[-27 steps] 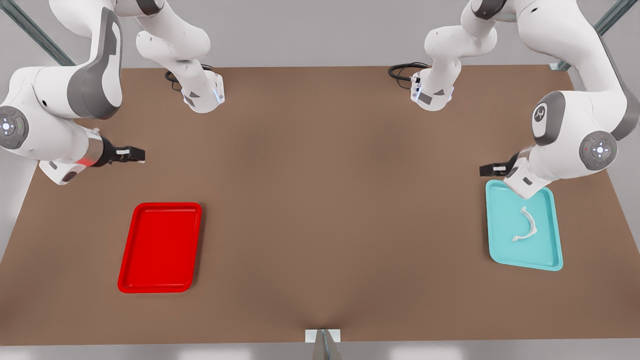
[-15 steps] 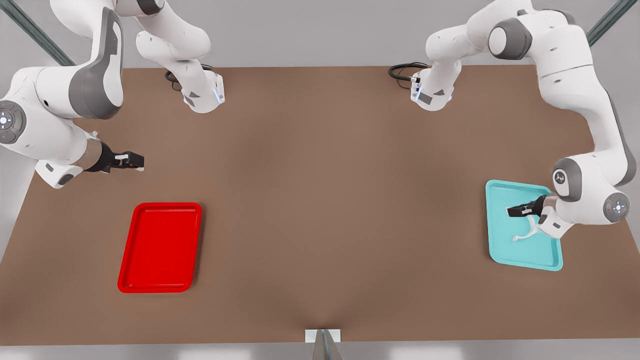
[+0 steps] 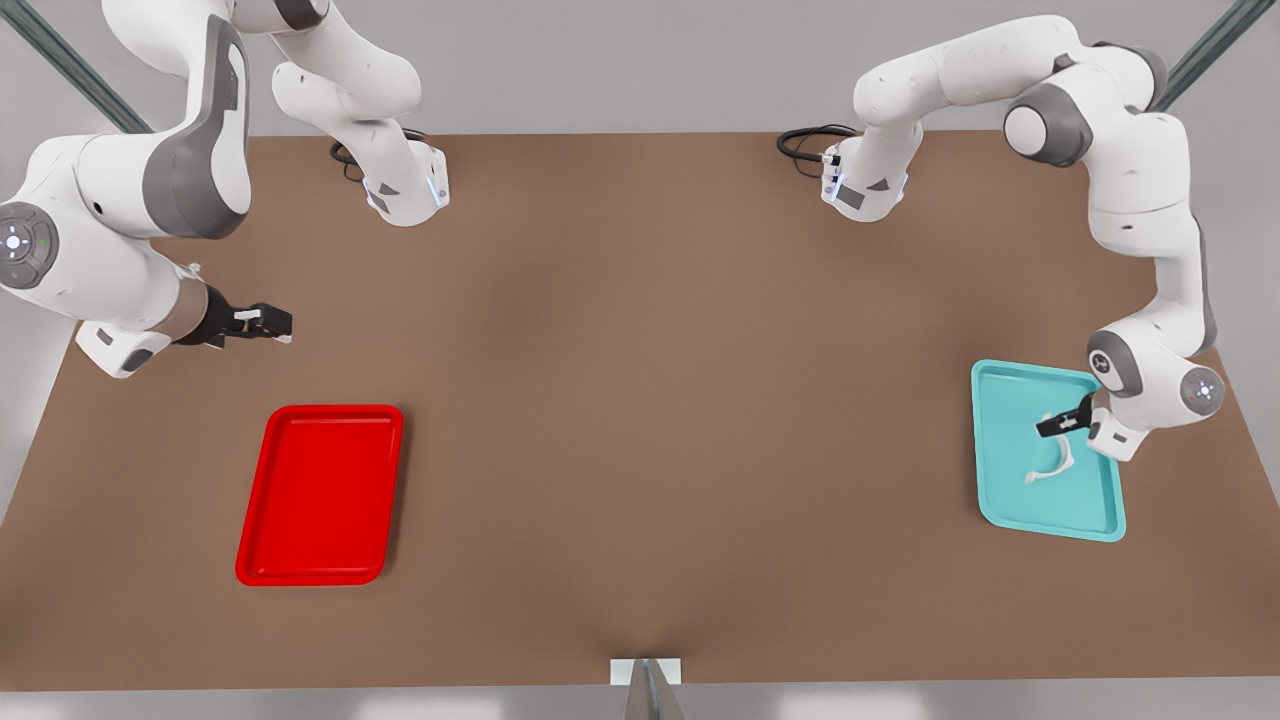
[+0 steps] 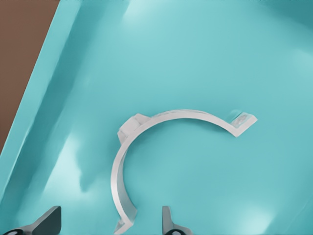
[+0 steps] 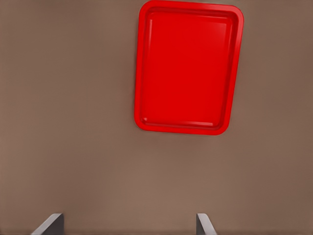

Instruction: Take the drainage pipe clamp from the left arm, pass it to the right arm, and place it in the plate on the right side

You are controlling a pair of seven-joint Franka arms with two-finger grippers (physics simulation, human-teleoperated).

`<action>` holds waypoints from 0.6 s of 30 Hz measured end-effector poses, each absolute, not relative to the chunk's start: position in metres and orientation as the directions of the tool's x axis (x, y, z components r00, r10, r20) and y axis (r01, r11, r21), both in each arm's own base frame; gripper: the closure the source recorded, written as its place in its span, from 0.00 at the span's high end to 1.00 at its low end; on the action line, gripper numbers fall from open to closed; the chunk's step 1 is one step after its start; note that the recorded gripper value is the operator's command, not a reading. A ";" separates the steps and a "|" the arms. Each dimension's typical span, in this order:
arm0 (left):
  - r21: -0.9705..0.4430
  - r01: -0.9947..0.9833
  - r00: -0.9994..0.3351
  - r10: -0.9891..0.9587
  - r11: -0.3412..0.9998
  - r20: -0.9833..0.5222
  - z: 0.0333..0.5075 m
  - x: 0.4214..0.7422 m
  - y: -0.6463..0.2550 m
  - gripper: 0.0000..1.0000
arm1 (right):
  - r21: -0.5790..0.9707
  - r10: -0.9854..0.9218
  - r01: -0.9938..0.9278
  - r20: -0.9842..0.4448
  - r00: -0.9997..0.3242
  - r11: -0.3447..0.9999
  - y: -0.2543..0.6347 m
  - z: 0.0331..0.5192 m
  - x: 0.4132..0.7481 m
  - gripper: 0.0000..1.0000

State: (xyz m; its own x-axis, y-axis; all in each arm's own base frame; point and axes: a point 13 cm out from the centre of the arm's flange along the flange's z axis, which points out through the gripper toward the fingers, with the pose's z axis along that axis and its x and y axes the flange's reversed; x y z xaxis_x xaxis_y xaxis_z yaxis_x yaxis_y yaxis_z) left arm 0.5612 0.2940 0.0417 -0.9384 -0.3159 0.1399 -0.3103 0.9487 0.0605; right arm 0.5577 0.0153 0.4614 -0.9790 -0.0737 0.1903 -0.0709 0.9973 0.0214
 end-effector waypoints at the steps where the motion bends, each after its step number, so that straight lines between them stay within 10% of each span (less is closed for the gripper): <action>1: 0.061 -0.307 -0.942 -0.312 0.950 0.122 0.040 0.565 0.296 1.00 | 0.022 -0.074 -0.071 0.191 -0.979 0.997 0.015 0.461 0.557 1.00; 18: 0.039 -0.308 -0.950 -0.310 0.950 0.032 0.036 0.583 0.303 0.40 | 0.022 -0.085 -0.082 0.198 -0.977 0.996 0.020 0.460 0.556 1.00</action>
State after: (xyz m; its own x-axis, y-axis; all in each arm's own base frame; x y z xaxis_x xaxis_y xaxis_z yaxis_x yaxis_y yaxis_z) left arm 0.5832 0.3031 0.0360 -0.9503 -0.3097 0.0325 -0.3084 0.9505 0.0386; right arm 0.5558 0.0199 0.4603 -0.9766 -0.0852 0.1976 -0.0825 0.9963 0.0220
